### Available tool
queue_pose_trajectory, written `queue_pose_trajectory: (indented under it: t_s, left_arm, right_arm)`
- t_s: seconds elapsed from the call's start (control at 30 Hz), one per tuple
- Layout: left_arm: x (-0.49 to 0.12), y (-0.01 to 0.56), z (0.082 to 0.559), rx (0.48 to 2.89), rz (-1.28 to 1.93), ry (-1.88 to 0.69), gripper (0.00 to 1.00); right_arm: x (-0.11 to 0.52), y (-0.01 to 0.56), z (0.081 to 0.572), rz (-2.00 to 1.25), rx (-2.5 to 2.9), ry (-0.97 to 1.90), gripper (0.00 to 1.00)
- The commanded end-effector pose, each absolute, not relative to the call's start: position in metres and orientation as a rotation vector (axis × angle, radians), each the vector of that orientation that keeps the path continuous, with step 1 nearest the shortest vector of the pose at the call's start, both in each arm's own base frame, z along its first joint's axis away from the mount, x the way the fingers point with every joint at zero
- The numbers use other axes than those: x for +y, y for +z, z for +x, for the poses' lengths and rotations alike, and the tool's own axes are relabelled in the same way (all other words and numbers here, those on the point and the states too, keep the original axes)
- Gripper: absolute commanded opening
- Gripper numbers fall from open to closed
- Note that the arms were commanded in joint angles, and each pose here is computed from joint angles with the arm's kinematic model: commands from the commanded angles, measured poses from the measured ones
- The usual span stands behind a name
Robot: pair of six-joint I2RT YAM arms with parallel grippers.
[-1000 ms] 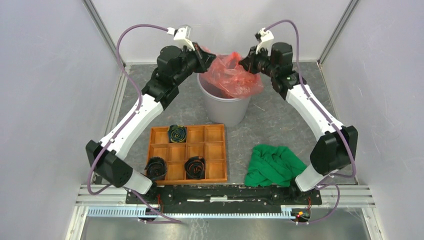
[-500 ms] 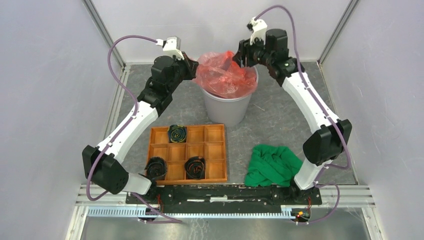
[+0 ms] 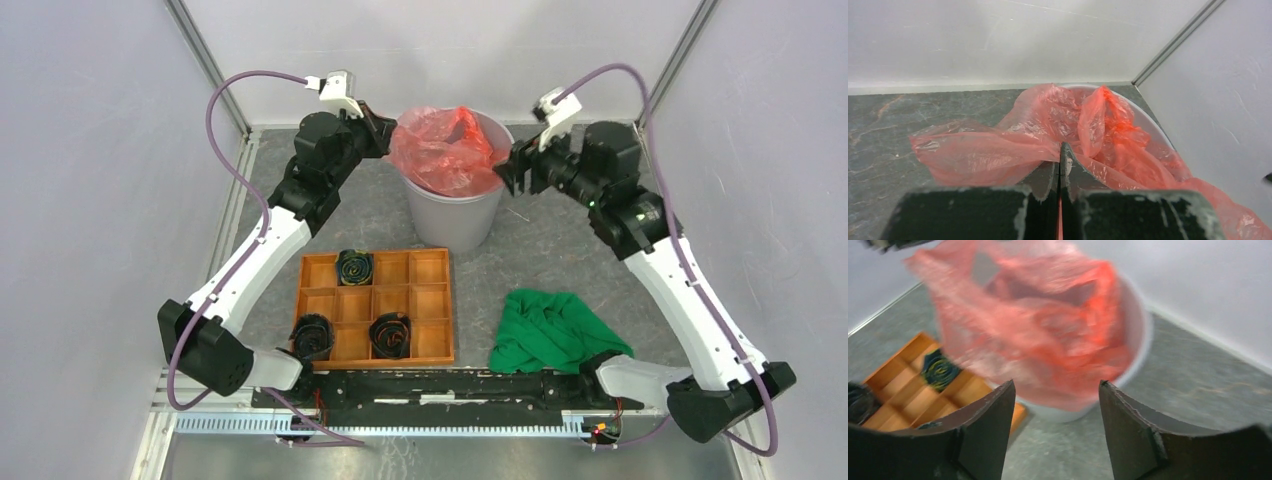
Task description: Put the trash bags into the trash bin
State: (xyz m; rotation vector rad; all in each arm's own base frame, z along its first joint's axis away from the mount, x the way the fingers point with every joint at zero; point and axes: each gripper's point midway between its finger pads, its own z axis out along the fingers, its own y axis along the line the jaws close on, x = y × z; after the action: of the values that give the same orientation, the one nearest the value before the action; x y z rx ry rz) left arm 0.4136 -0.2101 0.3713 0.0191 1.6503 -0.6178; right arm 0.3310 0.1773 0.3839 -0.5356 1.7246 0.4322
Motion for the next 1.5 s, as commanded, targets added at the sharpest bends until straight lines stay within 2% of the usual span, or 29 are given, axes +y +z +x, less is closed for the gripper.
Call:
queue_pose_trajectory:
  t_s: [0.0,0.1,0.2,0.27,0.3,0.5,0.63,0.77,0.83,0.97,1.23,1.4,1.47]
  left_arm:
    - [-0.216,0.405,0.408,1.564,-0.005,-0.711,0.02]
    - [-0.226,0.412,0.402,1.552,0.021,-0.785,0.02]
    - [-0.230,0.418,0.397,1.545,0.028,-0.829,0.02]
    - [-0.232,0.422,0.392,1.539,0.037,-0.852,0.02]
    - [-0.232,0.422,0.390,1.537,0.041,-0.858,0.02]
    - [-0.235,0.397,0.381,1.601,0.051,-0.885,0.02]
    - [-0.242,0.379,0.376,1.640,0.067,-0.933,0.02]
    - [-0.247,0.357,0.370,1.694,0.074,-0.970,0.02]
    - [-0.246,0.348,0.365,1.718,0.068,-0.974,0.02]
    - [-0.240,0.343,0.355,1.734,0.061,-0.967,0.02]
    - [-0.220,0.373,0.345,1.659,0.006,-0.920,0.02]
    - [-0.210,0.384,0.341,1.625,-0.025,-0.892,0.02]
    - [-0.207,0.383,0.340,1.624,-0.035,-0.885,0.02]
  right_arm:
    - [0.231,0.350,0.309,-0.681,1.723,0.585,0.64]
    - [0.256,0.334,0.317,-0.709,1.747,0.605,0.59]
    - [0.274,0.322,0.347,-0.660,1.757,0.597,0.55]
    - [0.276,0.317,0.373,-0.569,1.776,0.549,0.44]
    - [0.278,0.312,0.386,-0.534,1.788,0.527,0.41]
    - [0.301,0.265,0.420,-0.523,1.900,0.512,0.40]
    - [0.315,0.233,0.412,-0.579,1.965,0.568,0.46]
    - [0.332,0.232,0.395,-0.603,1.963,0.711,0.58]
    - [0.335,0.239,0.387,-0.614,1.957,0.760,0.60]
    - [0.300,0.268,0.386,-0.572,1.932,0.579,0.72]
    - [0.238,0.323,0.364,-0.546,1.818,0.356,0.90]
    - [0.225,0.351,0.355,-0.423,1.767,0.420,0.98]
    - [0.228,0.360,0.354,-0.385,1.741,0.480,0.98]
